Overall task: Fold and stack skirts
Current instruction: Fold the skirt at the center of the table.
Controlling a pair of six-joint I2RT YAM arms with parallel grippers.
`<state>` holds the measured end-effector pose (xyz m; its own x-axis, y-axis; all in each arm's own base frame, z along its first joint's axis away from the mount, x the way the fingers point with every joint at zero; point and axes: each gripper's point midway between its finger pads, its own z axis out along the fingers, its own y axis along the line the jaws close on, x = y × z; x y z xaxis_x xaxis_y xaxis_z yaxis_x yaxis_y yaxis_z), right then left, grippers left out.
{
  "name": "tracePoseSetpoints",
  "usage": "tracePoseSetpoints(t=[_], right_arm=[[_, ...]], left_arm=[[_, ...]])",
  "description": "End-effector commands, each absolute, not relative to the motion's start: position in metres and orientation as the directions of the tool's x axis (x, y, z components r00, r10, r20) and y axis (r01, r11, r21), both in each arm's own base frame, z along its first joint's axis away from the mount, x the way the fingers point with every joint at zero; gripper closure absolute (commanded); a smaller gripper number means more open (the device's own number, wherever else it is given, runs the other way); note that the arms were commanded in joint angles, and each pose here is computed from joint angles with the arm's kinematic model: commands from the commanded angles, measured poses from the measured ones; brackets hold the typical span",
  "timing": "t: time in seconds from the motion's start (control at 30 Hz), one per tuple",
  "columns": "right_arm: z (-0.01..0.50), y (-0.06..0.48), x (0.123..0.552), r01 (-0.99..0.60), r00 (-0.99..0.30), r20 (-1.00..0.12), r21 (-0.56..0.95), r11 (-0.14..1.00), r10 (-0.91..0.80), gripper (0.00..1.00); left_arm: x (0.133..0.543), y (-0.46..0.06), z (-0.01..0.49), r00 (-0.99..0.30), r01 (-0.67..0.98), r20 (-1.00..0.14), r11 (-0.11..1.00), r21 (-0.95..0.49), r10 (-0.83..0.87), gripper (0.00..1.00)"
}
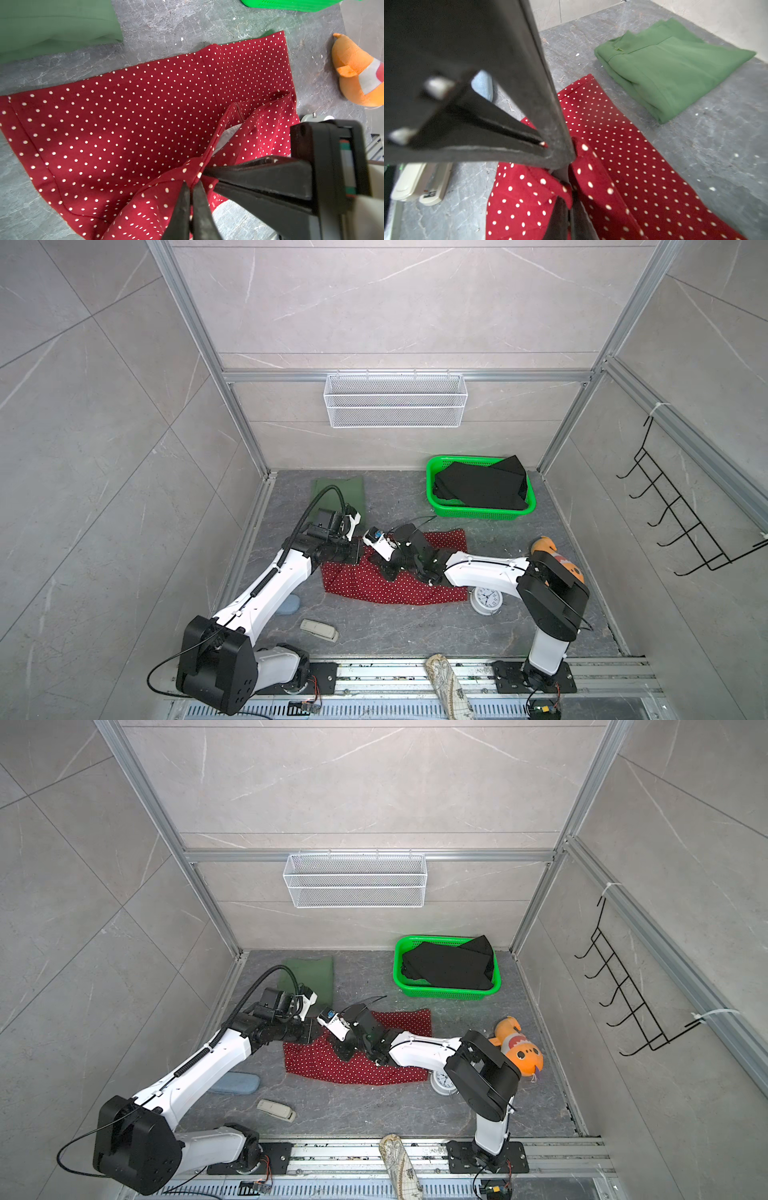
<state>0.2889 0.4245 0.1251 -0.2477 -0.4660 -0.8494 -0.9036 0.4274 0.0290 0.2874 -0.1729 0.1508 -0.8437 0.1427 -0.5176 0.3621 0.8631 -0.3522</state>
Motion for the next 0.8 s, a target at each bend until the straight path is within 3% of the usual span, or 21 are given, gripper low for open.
tracePoseSetpoints(t=[0.0, 0.07, 0.33, 0.77], right_arm=[[0.145, 0.420, 0.290, -0.898, -0.190, -0.876, -0.028, 0.439, -0.444, 0.99], [0.144, 0.417, 0.289, -0.896, -0.184, -0.875, -0.038, 0.443, -0.447, 1.00], [0.138, 0.405, 0.283, -0.895, -0.176, -0.859, -0.064, 0.441, -0.482, 1.00], [0.127, 0.395, 0.277, -0.894, -0.194, -0.841, -0.061, 0.444, -0.505, 1.00]], left_arm=[[0.295, -0.177, 0.171, -0.795, 0.412, -0.588, 0.846, -0.340, 0.151, 0.73], [0.296, -0.176, 0.172, -0.787, 0.416, -0.598, 0.847, -0.332, 0.152, 0.61], [0.303, -0.163, 0.181, -0.694, 0.495, -0.683, 0.840, -0.223, 0.228, 0.34], [0.290, -0.159, 0.137, -0.602, 0.655, -0.675, 0.747, -0.112, 0.427, 0.35]])
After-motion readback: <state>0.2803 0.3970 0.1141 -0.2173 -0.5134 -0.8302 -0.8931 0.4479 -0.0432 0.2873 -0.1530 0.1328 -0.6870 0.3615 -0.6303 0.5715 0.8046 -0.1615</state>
